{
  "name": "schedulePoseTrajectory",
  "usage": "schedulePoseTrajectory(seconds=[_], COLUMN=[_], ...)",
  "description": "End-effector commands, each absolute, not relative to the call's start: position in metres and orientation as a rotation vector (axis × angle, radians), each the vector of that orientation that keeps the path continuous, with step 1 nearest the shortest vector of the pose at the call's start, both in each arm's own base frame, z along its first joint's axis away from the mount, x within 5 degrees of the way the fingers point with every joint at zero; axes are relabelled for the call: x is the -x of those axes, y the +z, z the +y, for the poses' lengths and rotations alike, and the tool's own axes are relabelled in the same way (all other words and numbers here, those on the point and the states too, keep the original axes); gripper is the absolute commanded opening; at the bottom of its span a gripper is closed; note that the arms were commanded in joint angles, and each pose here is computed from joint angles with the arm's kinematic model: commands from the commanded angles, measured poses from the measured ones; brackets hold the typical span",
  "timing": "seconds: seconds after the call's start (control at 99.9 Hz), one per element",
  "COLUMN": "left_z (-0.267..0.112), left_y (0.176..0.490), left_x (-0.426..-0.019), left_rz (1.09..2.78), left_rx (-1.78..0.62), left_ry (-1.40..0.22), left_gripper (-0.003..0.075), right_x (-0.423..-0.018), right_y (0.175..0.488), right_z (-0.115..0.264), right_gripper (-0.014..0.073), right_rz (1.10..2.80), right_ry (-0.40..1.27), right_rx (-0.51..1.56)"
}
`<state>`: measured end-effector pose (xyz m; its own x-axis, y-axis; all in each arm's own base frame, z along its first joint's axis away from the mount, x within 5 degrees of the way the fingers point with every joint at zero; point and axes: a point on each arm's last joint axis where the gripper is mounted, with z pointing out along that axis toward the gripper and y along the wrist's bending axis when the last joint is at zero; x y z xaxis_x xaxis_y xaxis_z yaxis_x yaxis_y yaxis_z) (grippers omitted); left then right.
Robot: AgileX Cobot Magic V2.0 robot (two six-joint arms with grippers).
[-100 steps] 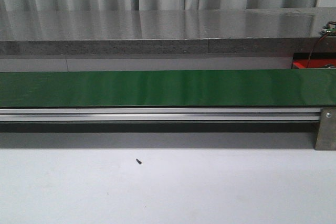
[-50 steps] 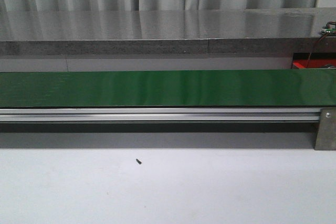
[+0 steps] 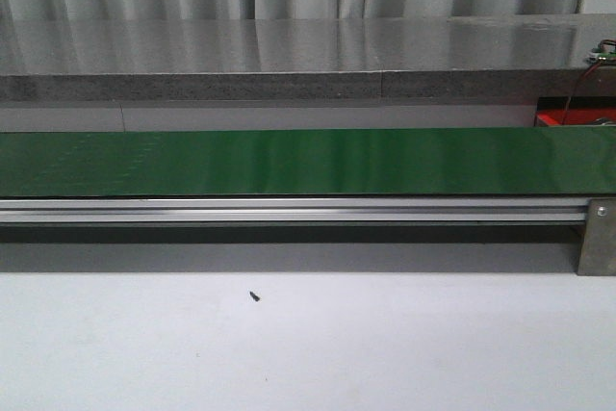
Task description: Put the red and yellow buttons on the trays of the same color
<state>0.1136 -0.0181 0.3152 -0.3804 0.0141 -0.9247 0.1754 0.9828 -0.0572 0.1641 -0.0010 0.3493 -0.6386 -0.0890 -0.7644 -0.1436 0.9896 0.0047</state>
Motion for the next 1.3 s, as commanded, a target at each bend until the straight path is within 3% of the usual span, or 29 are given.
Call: schedulePoseTrajectory(seconds=[0.0, 0.05, 0.15, 0.501, 0.821, 1.041, 1.291], left_z=[-0.018, -0.018, -0.018, -0.002, 0.048, 0.087, 0.127], left_y=[0.33, 0.33, 0.329, 0.356, 0.392, 0.383, 0.352], left_x=[-0.115, -0.115, -0.115, -0.129, -0.207, -0.271, -0.331], left_rz=[1.868, 1.868, 1.874, 1.837, 1.979, 2.063, 2.147], left_rx=[-0.12, -0.121, -0.12, 0.044, 0.241, 0.33, 0.406], left_ry=[-0.174, -0.173, -0.177, -0.103, 0.024, 0.053, 0.067], left_gripper=[0.0379, 0.0491, 0.059, 0.0589, 0.0589, 0.0588, 0.0588], right_x=[-0.164, -0.164, -0.164, -0.164, -0.164, -0.164, -0.164], right_y=[0.361, 0.361, 0.361, 0.361, 0.361, 0.361, 0.361], right_z=[-0.001, -0.001, -0.001, -0.001, -0.001, -0.001, -0.001], right_gripper=[-0.0068, -0.0068, -0.0068, -0.0068, -0.0068, -0.0068, -0.0068], right_rz=[2.197, 2.196, 2.196, 2.196, 2.197, 2.197, 2.197], right_ry=[0.067, 0.066, 0.066, 0.066, 0.066, 0.066, 0.066], right_rx=[0.165, 0.165, 0.165, 0.165, 0.165, 0.165, 0.165])
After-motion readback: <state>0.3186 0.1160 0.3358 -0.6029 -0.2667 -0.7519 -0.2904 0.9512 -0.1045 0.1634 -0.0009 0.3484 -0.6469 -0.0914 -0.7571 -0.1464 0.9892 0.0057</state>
